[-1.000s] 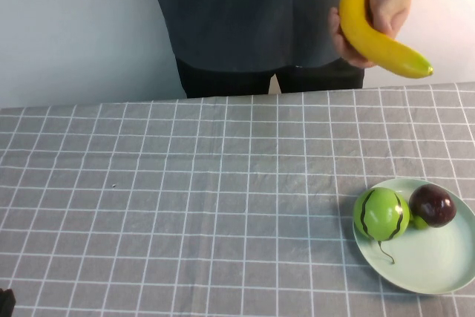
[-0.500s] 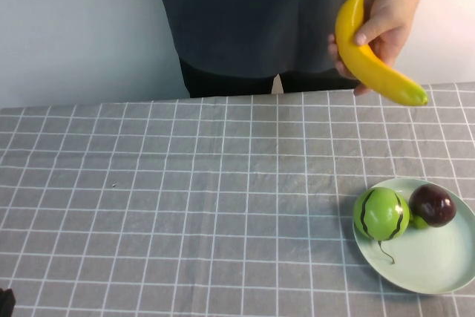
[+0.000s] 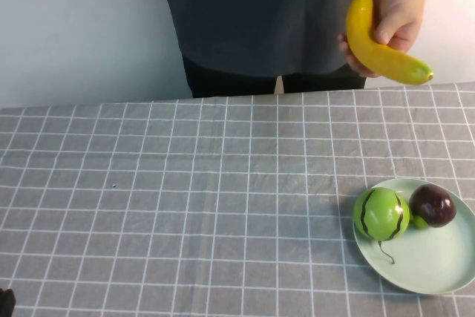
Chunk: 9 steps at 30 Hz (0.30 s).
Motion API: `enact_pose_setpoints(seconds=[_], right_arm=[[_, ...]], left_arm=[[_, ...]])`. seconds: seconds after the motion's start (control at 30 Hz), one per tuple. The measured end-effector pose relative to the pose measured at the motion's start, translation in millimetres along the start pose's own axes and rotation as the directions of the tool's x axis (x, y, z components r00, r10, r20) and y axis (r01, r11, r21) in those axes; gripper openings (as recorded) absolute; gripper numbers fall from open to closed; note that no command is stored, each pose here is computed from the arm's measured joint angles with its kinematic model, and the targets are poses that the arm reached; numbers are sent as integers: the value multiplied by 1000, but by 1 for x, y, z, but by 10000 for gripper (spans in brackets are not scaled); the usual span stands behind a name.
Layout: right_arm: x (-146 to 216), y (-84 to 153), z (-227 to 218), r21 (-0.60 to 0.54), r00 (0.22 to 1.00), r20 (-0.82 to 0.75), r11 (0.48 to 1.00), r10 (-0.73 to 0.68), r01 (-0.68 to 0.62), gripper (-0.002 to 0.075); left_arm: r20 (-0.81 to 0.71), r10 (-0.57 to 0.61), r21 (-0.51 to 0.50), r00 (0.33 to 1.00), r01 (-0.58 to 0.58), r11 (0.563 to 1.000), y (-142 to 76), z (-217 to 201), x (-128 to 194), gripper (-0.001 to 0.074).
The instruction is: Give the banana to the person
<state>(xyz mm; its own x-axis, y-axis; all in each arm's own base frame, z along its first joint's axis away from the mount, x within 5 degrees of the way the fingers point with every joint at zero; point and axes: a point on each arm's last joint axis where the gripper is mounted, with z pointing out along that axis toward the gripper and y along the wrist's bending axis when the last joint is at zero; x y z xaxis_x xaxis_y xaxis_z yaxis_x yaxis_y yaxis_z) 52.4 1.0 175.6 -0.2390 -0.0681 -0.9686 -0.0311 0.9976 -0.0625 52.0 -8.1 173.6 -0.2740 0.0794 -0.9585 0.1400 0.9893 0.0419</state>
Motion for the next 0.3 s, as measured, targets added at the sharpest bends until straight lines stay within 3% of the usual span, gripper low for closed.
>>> enact_pose_setpoints(seconds=[0.3], right_arm=[[0,0,0,0,1000,0,1000,3,-3,-6]], left_arm=[[0,0,0,1000,0,1000,0,0,0,-4]])
